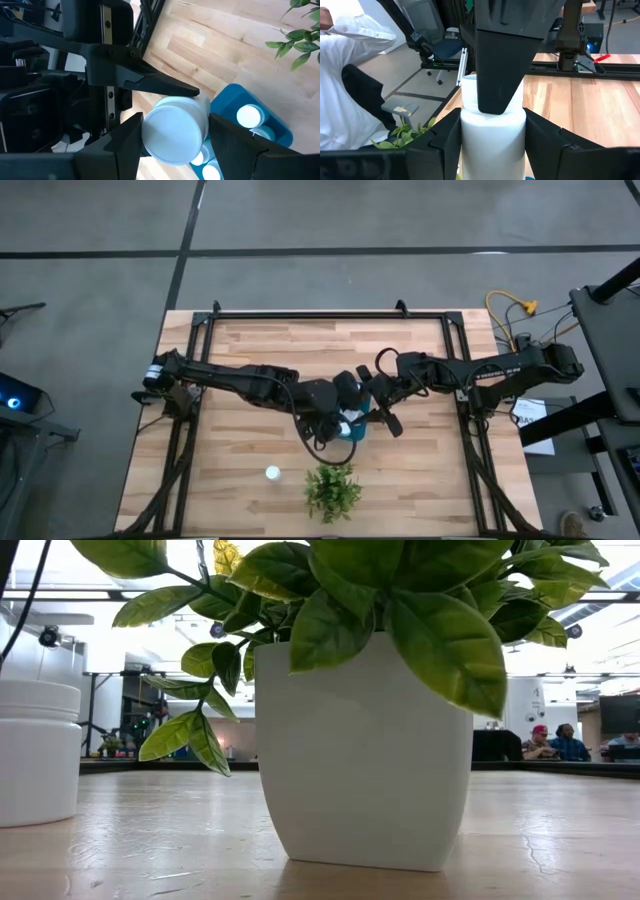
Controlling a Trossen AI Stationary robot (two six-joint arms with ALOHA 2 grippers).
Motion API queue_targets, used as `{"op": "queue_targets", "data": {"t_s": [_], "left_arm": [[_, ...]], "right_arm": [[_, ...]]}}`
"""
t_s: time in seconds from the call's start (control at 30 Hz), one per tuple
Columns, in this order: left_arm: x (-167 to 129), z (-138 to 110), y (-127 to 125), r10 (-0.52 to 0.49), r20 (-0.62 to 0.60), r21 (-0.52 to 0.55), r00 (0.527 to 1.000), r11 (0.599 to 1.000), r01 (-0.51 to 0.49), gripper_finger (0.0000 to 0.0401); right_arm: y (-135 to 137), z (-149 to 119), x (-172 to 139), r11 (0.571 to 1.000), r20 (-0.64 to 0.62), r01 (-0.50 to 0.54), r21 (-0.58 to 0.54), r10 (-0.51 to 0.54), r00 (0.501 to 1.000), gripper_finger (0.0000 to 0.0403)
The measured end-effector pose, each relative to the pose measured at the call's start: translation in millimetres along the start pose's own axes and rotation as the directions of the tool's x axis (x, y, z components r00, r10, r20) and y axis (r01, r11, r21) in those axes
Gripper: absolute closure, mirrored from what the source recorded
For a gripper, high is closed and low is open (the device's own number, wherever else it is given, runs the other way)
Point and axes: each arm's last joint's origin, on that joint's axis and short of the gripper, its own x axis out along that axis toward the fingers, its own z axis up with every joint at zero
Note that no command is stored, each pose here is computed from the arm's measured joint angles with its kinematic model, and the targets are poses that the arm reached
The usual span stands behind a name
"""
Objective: Pick and place pill bottles into a basket
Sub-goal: Put the white pill bottle into the blue bin
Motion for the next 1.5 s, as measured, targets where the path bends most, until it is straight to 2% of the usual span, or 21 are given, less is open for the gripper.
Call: {"op": "queue_targets", "data": {"t_s": [0.33,0.67,1.33,1.5], "left_arm": [[-0.2,0.8,-0.5,0.001,-0.002,0.009,1.000,1.000,-0.001,0.0206],[-0.2,0.3,-1.7,-0.009,-0.009,0.013,1.000,1.000,0.009,0.0252],[-0.4,-0.4,-2.1,-0.013,-0.014,0.008,1.000,1.000,0.013,0.0252],[-0.5,-0.5,-2.1,-0.012,-0.015,0.007,1.000,1.000,0.012,0.0252]], "right_arm": [[-0.1,-0.5,0.1,1.000,-0.003,0.001,0.001,-0.001,1.000,0.0239],[-0.4,-2.2,0.6,1.000,-0.013,0.001,0.004,-0.001,1.000,0.0239],[-0.5,-2.0,0.7,1.000,-0.010,0.003,0.001,-0.003,1.000,0.0238],[-0.6,-1.9,0.7,1.000,-0.009,0.004,0.008,-0.004,1.000,0.0221]]}}
